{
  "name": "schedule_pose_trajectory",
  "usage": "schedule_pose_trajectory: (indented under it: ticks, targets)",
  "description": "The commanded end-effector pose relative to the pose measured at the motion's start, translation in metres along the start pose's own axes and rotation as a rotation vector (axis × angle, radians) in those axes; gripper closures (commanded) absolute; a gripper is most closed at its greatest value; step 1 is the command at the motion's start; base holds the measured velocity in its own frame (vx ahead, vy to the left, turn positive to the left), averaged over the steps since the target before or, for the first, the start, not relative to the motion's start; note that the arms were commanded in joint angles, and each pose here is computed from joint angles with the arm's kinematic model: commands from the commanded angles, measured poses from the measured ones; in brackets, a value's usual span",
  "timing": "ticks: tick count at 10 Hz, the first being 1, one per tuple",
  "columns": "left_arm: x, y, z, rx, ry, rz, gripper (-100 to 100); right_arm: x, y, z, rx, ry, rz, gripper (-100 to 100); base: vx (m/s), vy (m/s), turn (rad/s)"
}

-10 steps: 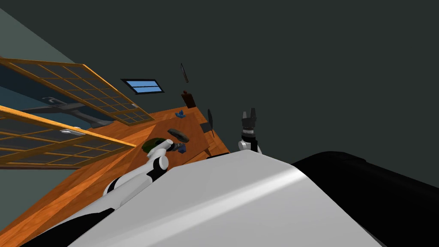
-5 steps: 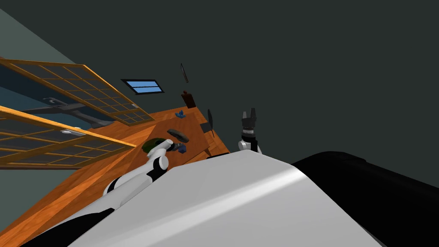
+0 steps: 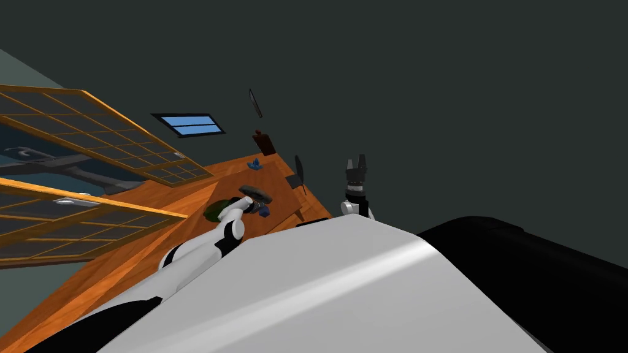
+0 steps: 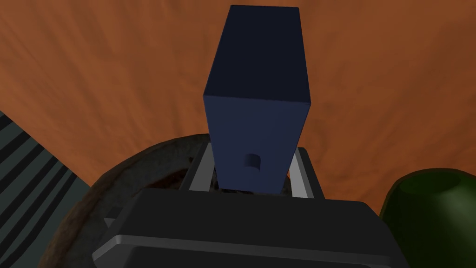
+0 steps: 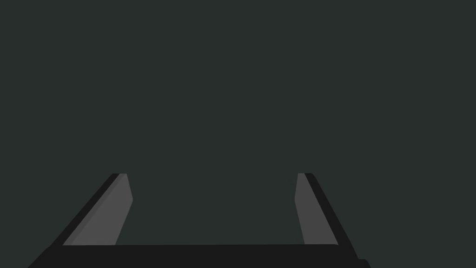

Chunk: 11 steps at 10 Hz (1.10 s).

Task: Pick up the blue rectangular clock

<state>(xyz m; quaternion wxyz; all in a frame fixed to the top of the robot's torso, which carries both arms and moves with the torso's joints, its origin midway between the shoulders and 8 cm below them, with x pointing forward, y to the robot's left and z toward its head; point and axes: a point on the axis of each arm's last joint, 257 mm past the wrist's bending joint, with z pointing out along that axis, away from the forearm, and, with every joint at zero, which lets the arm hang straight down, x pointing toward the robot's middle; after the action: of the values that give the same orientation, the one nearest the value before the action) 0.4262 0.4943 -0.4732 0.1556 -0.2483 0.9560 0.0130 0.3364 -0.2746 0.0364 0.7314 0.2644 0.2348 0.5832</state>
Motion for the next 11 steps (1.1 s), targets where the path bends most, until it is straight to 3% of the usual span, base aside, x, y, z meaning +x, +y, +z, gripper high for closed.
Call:
schedule_pose_trajectory:
  ticks: [1, 3, 4, 7, 8, 11]
  targets:
    - [0.000, -0.010, 0.000, -0.002, 0.005, -0.016, 100, 0.000, 0.000, 0.000, 0.000, 0.000, 0.000, 0, -0.100, 0.172, -0.183]
    - [0.000, -0.010, 0.000, -0.002, 0.005, -0.068, 100, 0.000, 0.000, 0.000, 0.000, 0.000, 0.000, 0, -0.018, 0.045, 0.001]
    - [0.000, -0.028, 0.001, -0.014, 0.015, -0.035, 100, 0.000, 0.000, 0.000, 0.000, 0.000, 0.000, 0, -0.075, 0.103, -0.251]
    - [0.000, -0.028, 0.001, -0.015, 0.014, -0.113, 100, 0.000, 0.000, 0.000, 0.000, 0.000, 0.000, 0, -0.056, 0.076, -0.071]
    - [-0.001, -0.044, 0.001, -0.028, 0.021, -0.079, 100, 0.000, 0.000, 0.000, 0.000, 0.000, 0.000, 0, -0.091, 0.108, -0.285]
    - [-0.001, -0.044, 0.001, -0.029, 0.020, -0.156, 100, 0.000, 0.000, 0.000, 0.000, 0.000, 0.000, 0, -0.058, 0.086, -0.057]
